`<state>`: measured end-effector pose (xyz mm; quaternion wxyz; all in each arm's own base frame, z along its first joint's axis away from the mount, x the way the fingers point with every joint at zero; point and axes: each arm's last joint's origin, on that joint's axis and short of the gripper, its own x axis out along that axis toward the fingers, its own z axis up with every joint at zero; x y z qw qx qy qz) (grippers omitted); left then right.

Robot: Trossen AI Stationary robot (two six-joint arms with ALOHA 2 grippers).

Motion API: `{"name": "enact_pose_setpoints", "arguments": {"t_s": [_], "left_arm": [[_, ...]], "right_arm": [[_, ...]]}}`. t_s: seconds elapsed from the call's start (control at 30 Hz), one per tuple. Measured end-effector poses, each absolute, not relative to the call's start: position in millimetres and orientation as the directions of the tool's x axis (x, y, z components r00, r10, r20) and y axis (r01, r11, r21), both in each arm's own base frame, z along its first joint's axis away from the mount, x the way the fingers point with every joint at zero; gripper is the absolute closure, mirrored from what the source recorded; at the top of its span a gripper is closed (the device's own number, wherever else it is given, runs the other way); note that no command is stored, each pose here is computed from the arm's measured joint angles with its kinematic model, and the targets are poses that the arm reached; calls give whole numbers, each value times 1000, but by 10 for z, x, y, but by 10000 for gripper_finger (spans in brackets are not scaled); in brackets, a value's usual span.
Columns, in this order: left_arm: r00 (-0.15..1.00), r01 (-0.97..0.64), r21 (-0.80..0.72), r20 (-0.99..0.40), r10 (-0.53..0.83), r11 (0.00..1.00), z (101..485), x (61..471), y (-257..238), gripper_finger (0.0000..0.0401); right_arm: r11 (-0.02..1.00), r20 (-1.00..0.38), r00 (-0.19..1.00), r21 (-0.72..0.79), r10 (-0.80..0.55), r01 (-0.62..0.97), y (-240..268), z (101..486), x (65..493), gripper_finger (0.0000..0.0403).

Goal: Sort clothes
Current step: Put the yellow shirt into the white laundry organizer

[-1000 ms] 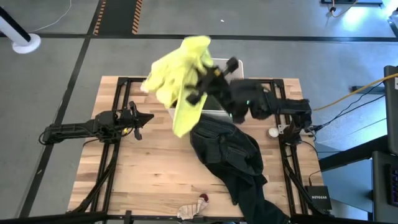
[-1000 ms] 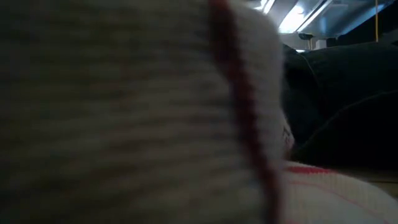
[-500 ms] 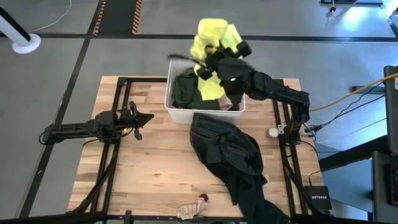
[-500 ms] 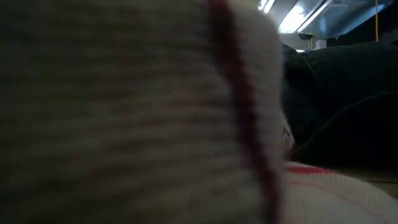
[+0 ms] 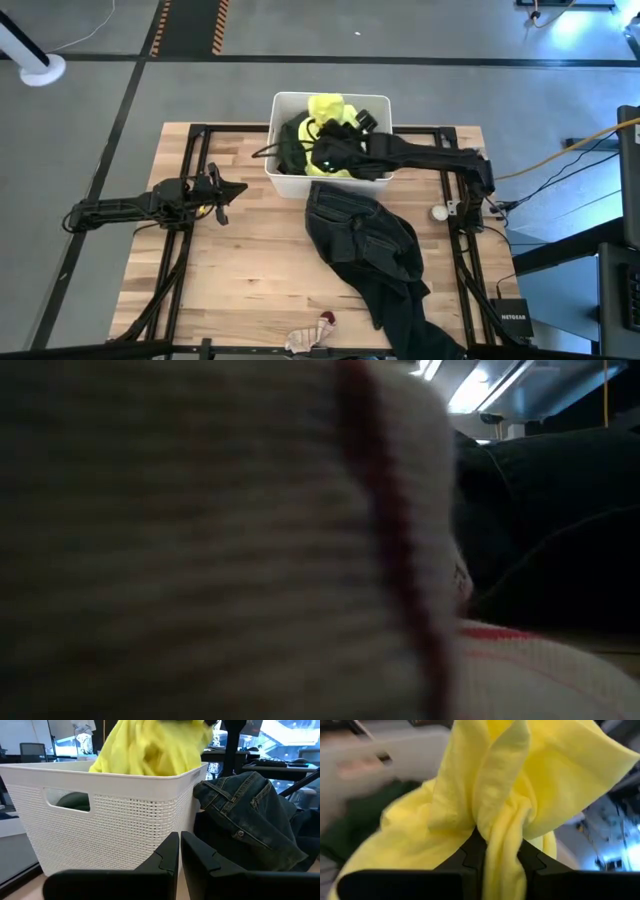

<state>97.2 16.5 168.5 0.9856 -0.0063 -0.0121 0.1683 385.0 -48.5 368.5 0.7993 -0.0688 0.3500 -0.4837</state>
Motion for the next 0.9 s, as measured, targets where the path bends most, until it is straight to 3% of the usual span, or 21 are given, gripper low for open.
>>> {"name": "enact_pose_setpoints", "arguments": {"t_s": [0.23, 0.43, 0.67, 0.9], "left_arm": [[943, -332, -14, 21, 332, 943, 1684, 973, 165, 388], [943, -332, -5, 21, 332, 943, 1684, 973, 166, 388], [943, -331, -25, 21, 332, 943, 1684, 973, 165, 388], [943, -331, -30, 21, 332, 943, 1684, 973, 165, 388]], "right_arm": [[579, -626, 279, -344, -728, 739, -707, 3196, 3896, 288], [571, -673, 312, -199, -670, 796, -844, 3221, 3882, 231], [659, -706, 437, -55, -557, 750, -788, 3756, 3808, 163], [758, -610, 608, 20, -508, 652, -284, 4386, 3689, 146]]}}
